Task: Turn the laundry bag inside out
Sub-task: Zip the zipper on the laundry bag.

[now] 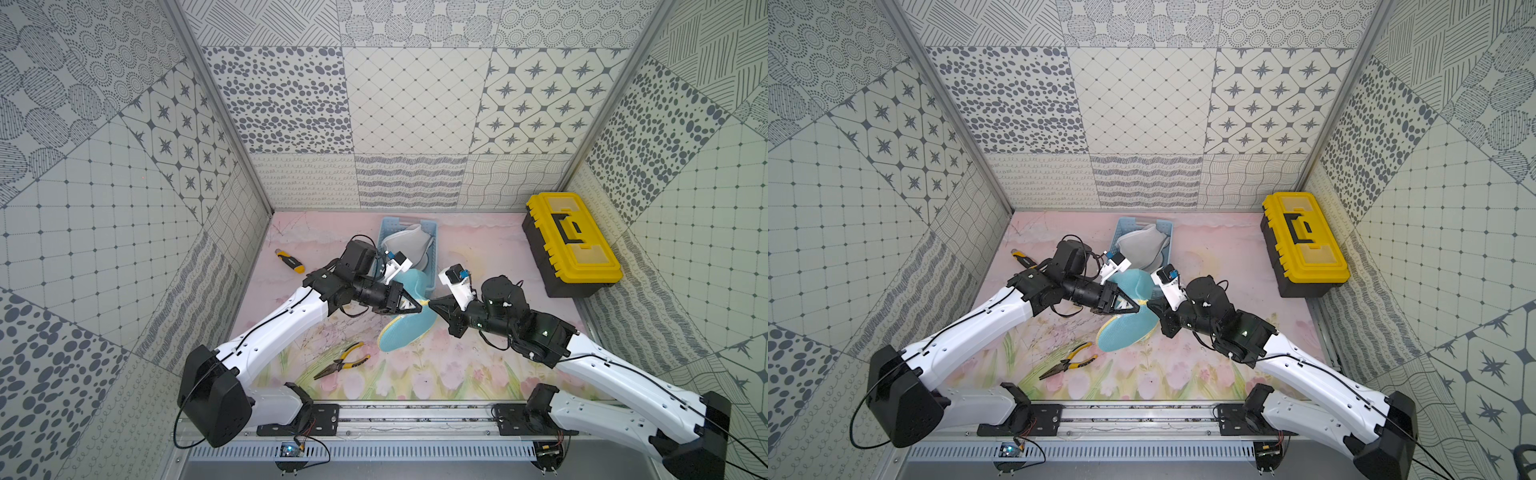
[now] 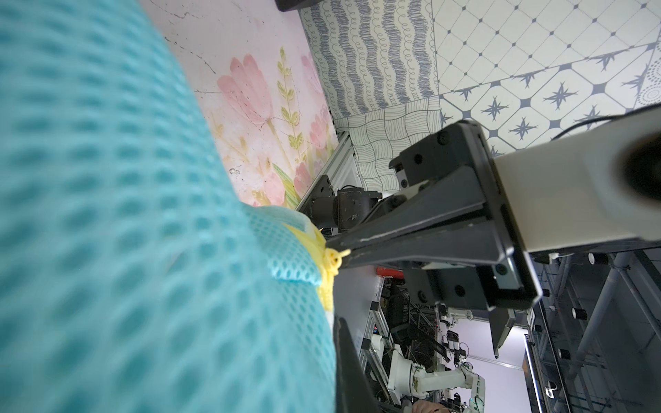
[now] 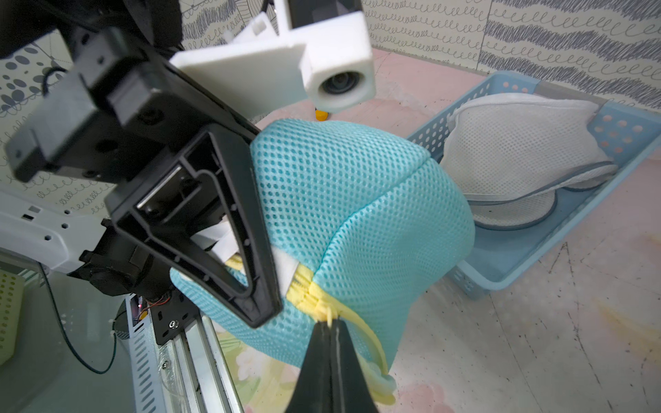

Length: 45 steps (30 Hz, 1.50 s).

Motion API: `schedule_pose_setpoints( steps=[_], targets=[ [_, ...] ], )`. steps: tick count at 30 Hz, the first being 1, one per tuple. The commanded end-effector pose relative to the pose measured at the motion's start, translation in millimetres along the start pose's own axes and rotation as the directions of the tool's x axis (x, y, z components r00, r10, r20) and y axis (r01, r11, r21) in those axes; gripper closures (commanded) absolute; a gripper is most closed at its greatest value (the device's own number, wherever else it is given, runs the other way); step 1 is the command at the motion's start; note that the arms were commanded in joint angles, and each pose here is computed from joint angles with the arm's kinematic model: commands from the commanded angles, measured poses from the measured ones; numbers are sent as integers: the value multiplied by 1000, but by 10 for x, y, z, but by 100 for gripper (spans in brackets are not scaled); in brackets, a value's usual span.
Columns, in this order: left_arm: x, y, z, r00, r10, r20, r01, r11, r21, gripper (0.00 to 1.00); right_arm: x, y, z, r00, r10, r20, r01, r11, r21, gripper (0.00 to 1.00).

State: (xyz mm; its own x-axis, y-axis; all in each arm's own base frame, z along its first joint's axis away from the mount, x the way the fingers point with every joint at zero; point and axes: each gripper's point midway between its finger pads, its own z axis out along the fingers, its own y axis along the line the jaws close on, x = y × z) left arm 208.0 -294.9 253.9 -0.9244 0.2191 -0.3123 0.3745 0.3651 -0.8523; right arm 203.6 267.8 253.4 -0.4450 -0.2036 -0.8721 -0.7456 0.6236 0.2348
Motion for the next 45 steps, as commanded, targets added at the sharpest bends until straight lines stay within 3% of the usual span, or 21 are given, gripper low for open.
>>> schedule_pose_setpoints(
  steps=[1,11,15,17,19,24,27,31,33,35,37,40,45],
  targets=[
    [25,-51,-51,999,35,2,-35,999,-19,100,232,-309,-88,997,72,-42,-66,989,133,100],
    [116,71,29,999,-18,-42,17,999,-38,100,383,-428,-125,986,150,-71,-135,974,181,100],
    [286,131,150,992,-51,-113,44,997,-69,98,222,-229,-142,990,118,-75,-112,990,80,100],
    [442,312,165,982,-103,-159,74,981,-179,68,191,-144,-119,990,104,-93,-101,994,35,100],
    [600,511,128,972,-154,-176,97,950,-297,47,203,-108,-80,989,102,-111,-101,995,14,100],
    [950,902,-89,960,-241,-142,135,844,-519,42,202,-158,-34,988,95,-119,-91,995,40,100],
    [1010,938,-257,973,-209,-96,115,802,-586,42,289,-156,39,982,102,-159,-98,995,33,100],
    [986,807,-390,985,-160,-59,97,810,-578,37,408,-183,110,976,118,-185,-113,993,39,100],
    [986,811,-461,987,-154,-53,91,790,-606,41,433,-189,128,975,120,-188,-115,993,39,100],
    [906,739,-492,996,-92,-20,63,806,-588,43,440,-164,137,975,118,-188,-116,993,23,100],
    [701,548,-469,999,26,47,2,855,-518,40,432,-145,147,977,110,-182,-111,994,8,100],
    [308,218,-382,963,224,147,-148,901,-407,36,438,-115,174,978,98,-184,-102,995,-15,100],
    [-308,-114,-104,883,408,234,-334,894,-300,32,419,-103,189,978,95,-186,-101,995,-22,100]
  ],
)
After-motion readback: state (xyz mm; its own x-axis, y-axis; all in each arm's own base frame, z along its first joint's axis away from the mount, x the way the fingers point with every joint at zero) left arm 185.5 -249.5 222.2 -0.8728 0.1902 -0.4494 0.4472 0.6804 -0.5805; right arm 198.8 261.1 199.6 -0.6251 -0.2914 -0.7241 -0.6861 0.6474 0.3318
